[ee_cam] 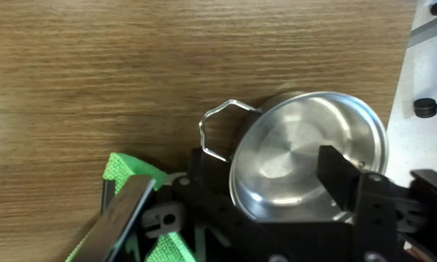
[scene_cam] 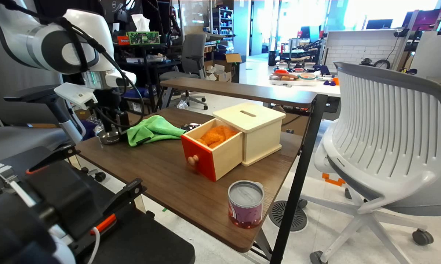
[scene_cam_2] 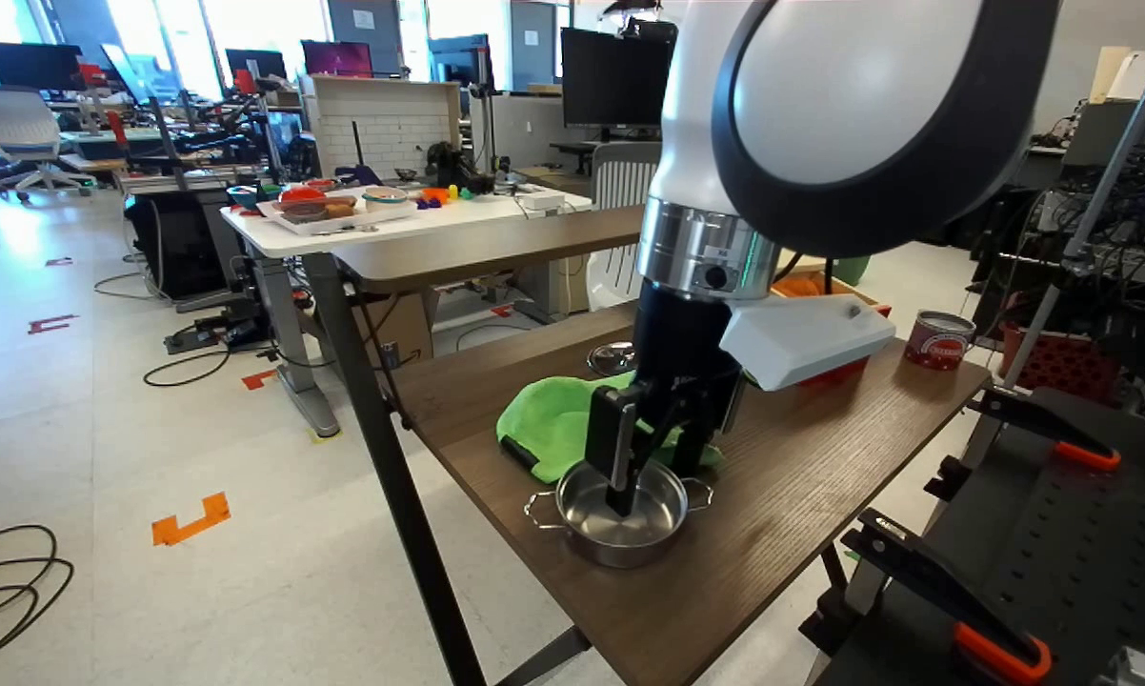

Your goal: Unfold the towel then move the pot to the right

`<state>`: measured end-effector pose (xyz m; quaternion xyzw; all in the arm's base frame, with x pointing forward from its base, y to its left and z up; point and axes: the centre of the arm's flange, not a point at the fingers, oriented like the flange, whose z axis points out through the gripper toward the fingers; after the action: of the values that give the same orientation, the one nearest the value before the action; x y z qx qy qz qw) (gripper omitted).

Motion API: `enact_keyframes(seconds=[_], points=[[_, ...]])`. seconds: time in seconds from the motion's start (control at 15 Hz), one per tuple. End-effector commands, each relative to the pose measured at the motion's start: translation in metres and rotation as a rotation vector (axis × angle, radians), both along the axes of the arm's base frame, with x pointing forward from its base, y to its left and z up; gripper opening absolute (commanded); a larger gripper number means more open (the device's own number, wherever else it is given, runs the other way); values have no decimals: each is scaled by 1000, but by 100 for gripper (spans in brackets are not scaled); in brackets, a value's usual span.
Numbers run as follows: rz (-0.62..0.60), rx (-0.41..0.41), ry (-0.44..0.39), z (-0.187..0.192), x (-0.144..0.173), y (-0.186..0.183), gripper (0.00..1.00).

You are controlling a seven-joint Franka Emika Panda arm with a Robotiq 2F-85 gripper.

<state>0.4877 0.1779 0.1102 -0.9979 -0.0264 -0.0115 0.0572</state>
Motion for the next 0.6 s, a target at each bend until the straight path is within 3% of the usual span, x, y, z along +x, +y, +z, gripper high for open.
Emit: enact_keyframes(seconds=[0.0,0.4,0.53], points=[[20,-16,-23,-11,5,5,49],[63,-20,-14,-6,-1,8,3],[84,-20,-21,-4,-4,12,0]])
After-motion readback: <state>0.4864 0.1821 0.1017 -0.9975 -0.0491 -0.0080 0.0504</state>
